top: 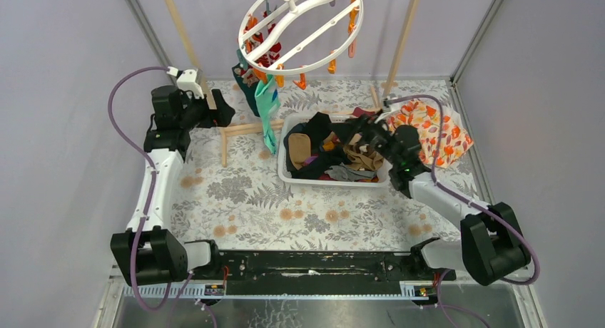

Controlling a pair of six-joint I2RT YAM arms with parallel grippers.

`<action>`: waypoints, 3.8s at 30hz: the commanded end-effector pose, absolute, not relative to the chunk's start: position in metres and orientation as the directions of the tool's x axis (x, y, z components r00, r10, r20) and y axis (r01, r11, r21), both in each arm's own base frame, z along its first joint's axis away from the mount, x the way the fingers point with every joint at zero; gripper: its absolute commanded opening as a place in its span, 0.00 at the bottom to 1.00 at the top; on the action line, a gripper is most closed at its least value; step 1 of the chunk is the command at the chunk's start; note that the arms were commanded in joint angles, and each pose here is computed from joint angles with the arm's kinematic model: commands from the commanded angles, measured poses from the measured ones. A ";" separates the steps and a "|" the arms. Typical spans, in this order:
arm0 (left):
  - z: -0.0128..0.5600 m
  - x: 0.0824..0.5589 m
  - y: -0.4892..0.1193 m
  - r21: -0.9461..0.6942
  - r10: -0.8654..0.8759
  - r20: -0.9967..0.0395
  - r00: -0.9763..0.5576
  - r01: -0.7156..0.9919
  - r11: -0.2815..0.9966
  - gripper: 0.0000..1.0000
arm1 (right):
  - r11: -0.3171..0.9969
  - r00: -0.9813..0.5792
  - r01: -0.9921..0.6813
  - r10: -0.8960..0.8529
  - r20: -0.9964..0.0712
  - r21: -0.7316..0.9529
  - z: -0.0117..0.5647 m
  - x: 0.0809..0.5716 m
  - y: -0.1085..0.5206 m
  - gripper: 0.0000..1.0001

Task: Clip the socks to the hanger
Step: Open the clamp at the hanger.

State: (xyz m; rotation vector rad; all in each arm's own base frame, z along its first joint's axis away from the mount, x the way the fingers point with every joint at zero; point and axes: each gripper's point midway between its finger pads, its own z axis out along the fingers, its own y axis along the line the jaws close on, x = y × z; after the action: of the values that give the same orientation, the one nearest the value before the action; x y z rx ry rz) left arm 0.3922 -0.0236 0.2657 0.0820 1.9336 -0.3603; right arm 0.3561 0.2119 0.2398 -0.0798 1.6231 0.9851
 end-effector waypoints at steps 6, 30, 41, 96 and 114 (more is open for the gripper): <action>0.298 0.358 -0.054 -0.395 -0.198 -0.819 -0.539 0.280 0.875 0.99 | 0.579 0.039 -0.777 0.435 -0.900 0.246 0.334 0.342 0.316 0.78; 0.316 0.346 -0.063 -0.397 -0.174 -0.829 -0.532 0.340 0.852 0.92 | 0.804 0.458 -0.594 0.360 -0.813 0.023 0.401 0.393 0.385 0.45; 0.321 0.342 -0.068 -0.409 -0.175 -0.829 -0.531 0.363 0.838 0.92 | 0.829 0.520 -0.556 0.293 -0.802 -0.058 0.405 0.388 0.391 0.23; 0.426 0.364 -0.173 -0.477 -0.265 -0.875 -0.405 0.626 0.617 0.72 | 0.787 0.447 -0.617 0.364 -0.818 0.013 0.412 0.324 0.434 0.00; 0.432 0.375 -0.183 -0.499 -0.283 -0.865 -0.414 0.652 0.571 0.60 | 0.738 0.411 -0.675 0.368 -0.834 -0.007 0.406 0.314 0.443 0.00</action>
State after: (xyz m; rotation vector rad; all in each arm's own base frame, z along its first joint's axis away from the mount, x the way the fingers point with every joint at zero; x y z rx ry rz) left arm 0.3653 -0.1760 0.3992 0.2553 1.8443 -1.0572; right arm 0.3527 0.4284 0.3692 -0.3108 1.0331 0.5490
